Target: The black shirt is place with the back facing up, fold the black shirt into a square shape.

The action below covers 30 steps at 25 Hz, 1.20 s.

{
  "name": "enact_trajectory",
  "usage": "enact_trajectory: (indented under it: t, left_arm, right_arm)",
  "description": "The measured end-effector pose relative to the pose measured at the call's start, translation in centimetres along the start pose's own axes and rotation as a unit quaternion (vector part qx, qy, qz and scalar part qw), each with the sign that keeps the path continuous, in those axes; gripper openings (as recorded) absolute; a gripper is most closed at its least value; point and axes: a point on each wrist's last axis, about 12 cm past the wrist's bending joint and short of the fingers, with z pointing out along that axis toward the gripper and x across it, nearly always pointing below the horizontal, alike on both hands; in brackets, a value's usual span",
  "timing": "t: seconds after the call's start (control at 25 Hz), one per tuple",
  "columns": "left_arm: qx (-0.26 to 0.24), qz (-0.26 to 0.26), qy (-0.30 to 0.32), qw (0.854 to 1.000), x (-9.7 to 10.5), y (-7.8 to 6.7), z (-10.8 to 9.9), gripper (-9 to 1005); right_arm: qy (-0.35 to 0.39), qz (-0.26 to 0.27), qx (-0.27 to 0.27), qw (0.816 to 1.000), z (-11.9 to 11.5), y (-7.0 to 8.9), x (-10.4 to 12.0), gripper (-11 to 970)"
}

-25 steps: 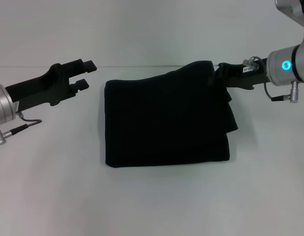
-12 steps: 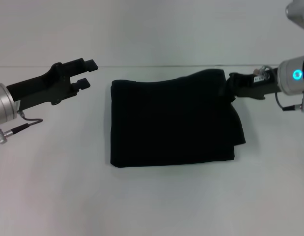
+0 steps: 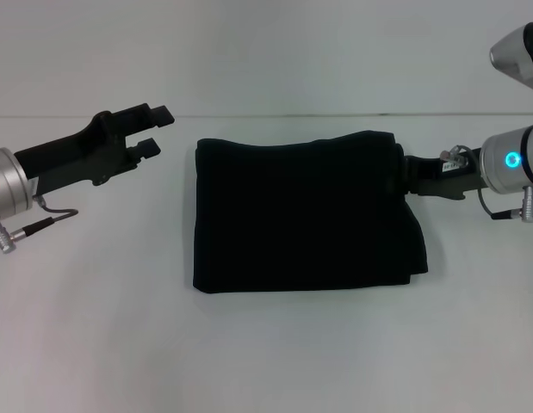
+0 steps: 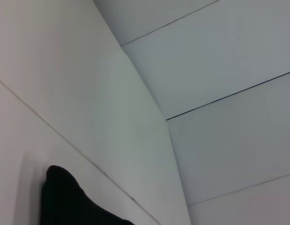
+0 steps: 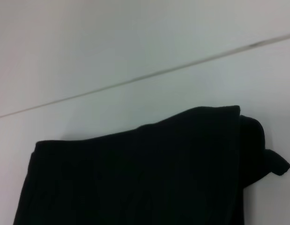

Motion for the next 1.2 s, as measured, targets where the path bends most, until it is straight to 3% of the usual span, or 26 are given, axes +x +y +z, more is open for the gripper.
enact_trajectory:
  t: [0.52, 0.88, 1.2]
  left_arm:
    - [-0.002, -0.004, -0.001, 1.0, 0.0, 0.2, 0.0, 666]
    - [0.002, -0.004, 0.001, 1.0, 0.1, 0.2, 0.1, 666]
    - [0.001, -0.004, -0.001, 1.0, 0.2, 0.3, 0.0, 667]
  right_arm:
    - [0.005, 0.001, 0.001, 1.0, -0.7, 0.1, -0.5, 53]
    - [-0.002, 0.006, -0.021, 1.0, -2.7, 0.9, -1.8, 54]
    - [0.008, 0.016, -0.003, 1.0, -1.9, -0.2, -0.8, 53]
